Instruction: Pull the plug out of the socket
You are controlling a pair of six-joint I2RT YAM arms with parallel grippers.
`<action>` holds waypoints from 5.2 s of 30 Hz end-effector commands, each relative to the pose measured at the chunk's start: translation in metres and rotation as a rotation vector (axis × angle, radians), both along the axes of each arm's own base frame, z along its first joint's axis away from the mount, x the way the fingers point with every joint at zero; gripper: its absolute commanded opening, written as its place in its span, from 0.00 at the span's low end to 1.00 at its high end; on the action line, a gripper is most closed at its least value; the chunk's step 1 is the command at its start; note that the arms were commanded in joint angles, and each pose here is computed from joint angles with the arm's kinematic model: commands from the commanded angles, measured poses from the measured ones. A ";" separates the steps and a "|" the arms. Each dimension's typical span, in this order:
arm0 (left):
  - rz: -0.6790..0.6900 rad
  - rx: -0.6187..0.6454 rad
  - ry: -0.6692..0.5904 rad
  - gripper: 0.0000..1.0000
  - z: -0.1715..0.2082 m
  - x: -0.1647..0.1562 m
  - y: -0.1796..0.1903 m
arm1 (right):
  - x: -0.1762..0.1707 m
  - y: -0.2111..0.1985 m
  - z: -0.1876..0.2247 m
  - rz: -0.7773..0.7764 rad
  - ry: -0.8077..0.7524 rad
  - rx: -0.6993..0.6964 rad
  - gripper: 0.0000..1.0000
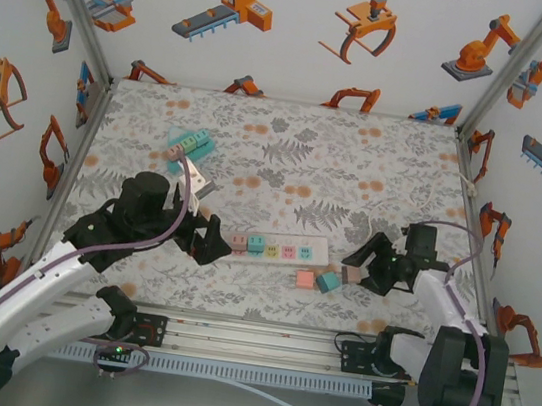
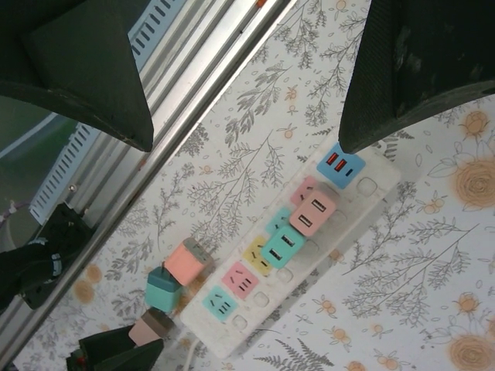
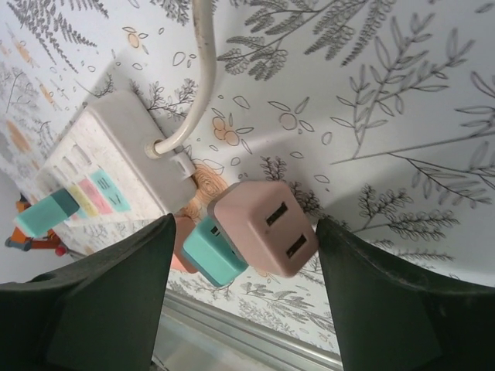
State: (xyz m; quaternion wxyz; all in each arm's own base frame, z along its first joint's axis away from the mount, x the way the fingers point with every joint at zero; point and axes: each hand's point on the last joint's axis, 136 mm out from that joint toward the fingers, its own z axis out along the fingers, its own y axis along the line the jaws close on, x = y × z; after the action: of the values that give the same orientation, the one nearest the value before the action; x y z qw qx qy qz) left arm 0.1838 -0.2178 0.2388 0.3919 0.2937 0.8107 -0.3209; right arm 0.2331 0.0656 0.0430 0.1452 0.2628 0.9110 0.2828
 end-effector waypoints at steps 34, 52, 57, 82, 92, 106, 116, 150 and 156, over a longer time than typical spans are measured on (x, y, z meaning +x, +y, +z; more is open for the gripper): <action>0.627 0.022 0.238 0.97 -0.071 0.057 0.080 | -0.041 0.281 0.125 1.841 -1.417 -0.443 0.76; 0.614 0.060 0.412 0.92 -0.121 0.064 0.058 | -0.027 0.317 0.057 1.869 -1.198 -0.303 0.36; 0.608 0.071 0.435 0.76 -0.136 0.066 0.047 | -0.028 0.315 0.052 1.872 -1.178 -0.300 0.30; 0.647 0.266 0.531 0.48 -0.199 0.060 0.050 | -0.023 0.321 0.059 1.784 -1.177 -0.282 0.29; 0.655 0.360 0.551 0.43 -0.213 0.047 0.061 | -0.026 0.327 0.083 1.758 -1.234 -0.243 0.28; 0.648 0.444 0.557 0.42 -0.220 0.040 0.072 | -0.019 0.331 0.109 1.688 -1.277 -0.248 0.25; 0.653 0.466 0.547 0.42 -0.221 0.039 0.074 | -0.020 0.329 0.122 1.664 -1.302 -0.251 0.20; 0.222 0.013 0.020 0.57 -0.012 0.037 0.020 | -0.001 0.174 0.170 0.199 -0.582 -0.009 0.17; -0.179 -0.009 -0.220 0.65 0.025 -0.024 0.006 | -0.026 0.170 0.125 0.105 -0.458 0.055 0.18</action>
State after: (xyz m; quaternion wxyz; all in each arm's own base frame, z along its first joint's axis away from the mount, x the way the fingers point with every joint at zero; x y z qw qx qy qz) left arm 0.1983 -0.1970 0.2581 0.4521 0.2566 0.8003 -0.2988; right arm 0.2091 0.2405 0.1744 0.3375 0.0565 0.8763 0.3390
